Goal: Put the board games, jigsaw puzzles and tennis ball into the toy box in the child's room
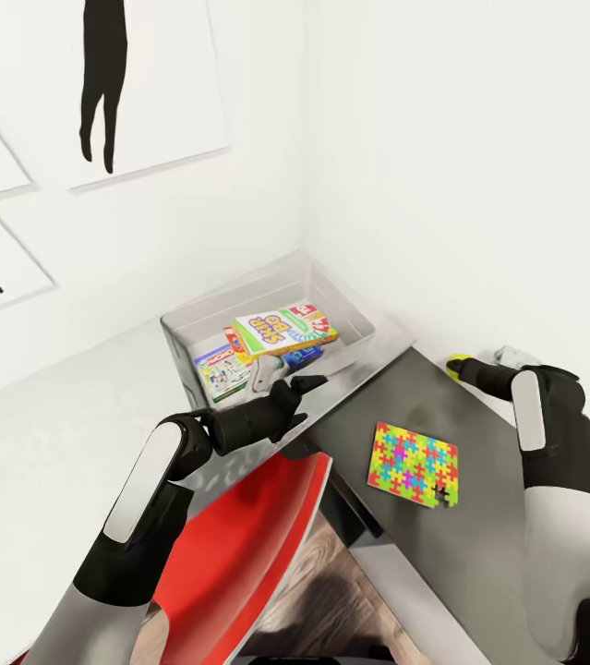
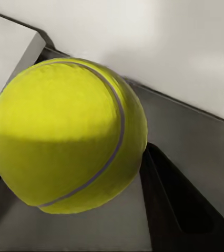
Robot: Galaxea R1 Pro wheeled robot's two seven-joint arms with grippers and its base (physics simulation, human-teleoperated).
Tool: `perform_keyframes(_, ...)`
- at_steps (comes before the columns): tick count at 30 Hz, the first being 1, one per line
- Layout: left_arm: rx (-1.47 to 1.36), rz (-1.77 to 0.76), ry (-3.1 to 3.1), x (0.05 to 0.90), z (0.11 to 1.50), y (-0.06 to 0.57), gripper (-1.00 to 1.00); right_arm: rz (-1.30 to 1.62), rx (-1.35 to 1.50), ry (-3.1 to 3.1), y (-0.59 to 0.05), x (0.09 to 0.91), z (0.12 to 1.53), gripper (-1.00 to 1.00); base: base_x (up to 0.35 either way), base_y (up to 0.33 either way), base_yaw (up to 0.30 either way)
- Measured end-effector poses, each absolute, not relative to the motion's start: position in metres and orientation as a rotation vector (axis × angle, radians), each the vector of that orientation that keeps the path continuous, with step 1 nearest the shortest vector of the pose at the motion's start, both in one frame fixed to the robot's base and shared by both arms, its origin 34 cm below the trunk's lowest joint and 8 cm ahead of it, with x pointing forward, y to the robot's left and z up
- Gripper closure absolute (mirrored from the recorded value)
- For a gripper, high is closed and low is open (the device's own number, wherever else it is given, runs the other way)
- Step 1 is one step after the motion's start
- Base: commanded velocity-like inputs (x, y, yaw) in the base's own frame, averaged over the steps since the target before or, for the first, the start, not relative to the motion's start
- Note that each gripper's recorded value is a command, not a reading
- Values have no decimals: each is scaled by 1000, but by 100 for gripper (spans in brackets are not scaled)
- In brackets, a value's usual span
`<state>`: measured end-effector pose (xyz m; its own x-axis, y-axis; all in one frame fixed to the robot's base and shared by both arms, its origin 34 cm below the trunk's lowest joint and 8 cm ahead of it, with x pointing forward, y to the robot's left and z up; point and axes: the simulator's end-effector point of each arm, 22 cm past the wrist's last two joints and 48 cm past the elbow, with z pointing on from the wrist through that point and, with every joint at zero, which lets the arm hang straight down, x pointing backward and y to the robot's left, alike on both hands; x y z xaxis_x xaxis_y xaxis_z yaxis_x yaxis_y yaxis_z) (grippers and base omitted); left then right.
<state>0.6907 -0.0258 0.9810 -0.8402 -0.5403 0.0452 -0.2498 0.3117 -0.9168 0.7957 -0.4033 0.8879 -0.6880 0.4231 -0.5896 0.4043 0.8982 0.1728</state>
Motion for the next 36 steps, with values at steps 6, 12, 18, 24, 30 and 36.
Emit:
perform_keyframes(6,-710,-1540,2306,691,985,-26,-100,52,571,2424,-399,790,899,100,0,0,164)
perform_keyframes(12,-703,-1540,2301,691,989,-26,-100,56,562,2422,-398,788,906,100,0,0,181)
perform_keyframes(18,-697,-1540,2294,691,994,-26,-100,64,553,2416,-397,787,914,100,0,0,188)
perform_keyframes(24,-690,-1541,2288,691,998,-26,-100,64,542,2403,-396,786,925,100,0,0,191)
perform_keyframes(30,-680,-1544,2281,691,1004,-27,-100,73,536,2360,-397,787,943,100,0,0,192)
perform_keyframes(36,-670,-1548,2273,692,1010,-29,-100,127,540,2327,-391,790,956,100,0,0,192)
